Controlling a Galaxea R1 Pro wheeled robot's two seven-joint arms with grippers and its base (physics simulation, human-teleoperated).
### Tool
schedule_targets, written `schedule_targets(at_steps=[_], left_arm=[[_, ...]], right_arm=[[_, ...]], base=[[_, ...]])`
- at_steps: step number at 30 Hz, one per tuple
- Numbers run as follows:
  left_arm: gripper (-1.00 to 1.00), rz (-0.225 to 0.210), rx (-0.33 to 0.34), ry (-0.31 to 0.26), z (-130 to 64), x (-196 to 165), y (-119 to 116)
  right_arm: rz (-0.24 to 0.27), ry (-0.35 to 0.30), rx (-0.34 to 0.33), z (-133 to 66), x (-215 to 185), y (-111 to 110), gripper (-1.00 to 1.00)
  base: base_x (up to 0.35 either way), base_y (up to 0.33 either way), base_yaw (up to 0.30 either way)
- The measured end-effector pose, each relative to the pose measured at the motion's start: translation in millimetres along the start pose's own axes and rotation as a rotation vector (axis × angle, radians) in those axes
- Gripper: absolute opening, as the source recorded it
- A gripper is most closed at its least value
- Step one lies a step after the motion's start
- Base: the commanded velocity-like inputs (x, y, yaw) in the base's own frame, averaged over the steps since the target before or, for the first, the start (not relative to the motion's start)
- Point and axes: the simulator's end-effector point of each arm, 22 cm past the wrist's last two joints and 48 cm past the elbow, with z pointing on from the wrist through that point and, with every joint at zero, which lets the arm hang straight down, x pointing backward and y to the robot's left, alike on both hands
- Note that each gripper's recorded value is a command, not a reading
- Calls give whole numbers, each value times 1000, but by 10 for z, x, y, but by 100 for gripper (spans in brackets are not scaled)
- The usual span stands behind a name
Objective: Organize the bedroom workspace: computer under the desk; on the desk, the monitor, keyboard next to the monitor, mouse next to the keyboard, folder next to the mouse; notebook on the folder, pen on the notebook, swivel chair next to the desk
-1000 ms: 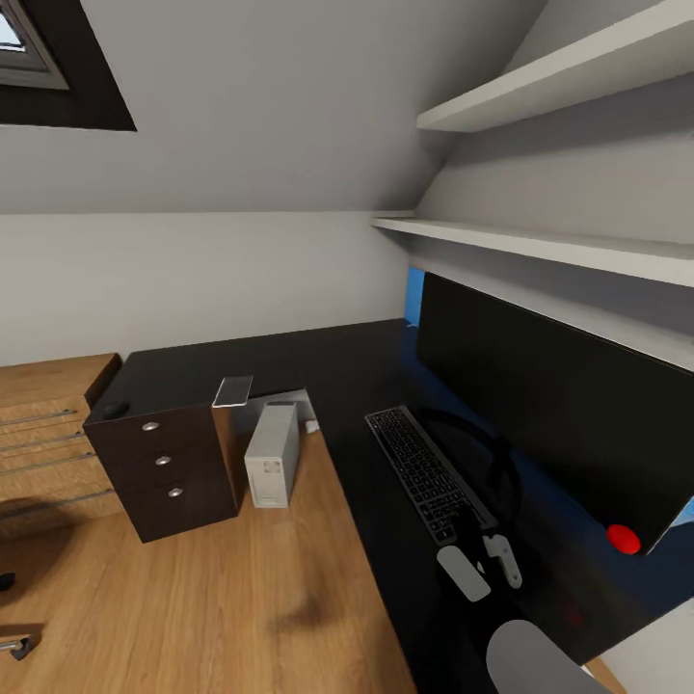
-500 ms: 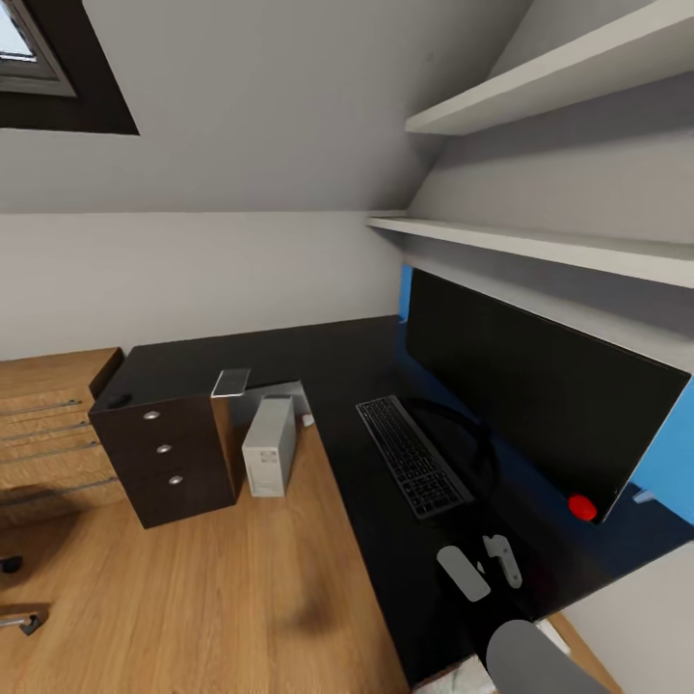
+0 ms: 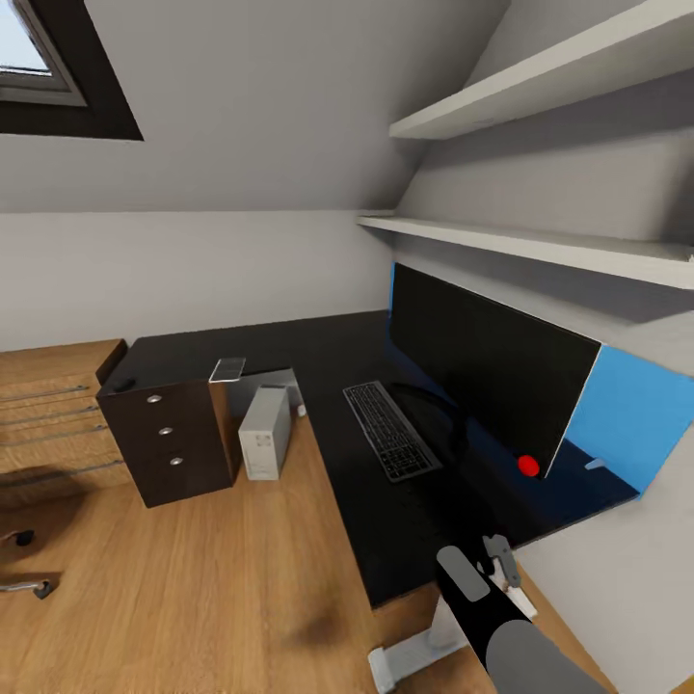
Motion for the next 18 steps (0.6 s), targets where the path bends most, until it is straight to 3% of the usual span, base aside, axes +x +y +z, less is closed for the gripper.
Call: schedule_targets(at_steps=[18], left_arm=[[100, -3, -5, 1, 3, 0, 14]], right_arm=[[7, 1, 7, 1, 2, -21, 100]], base=[[-287, -146, 0]])
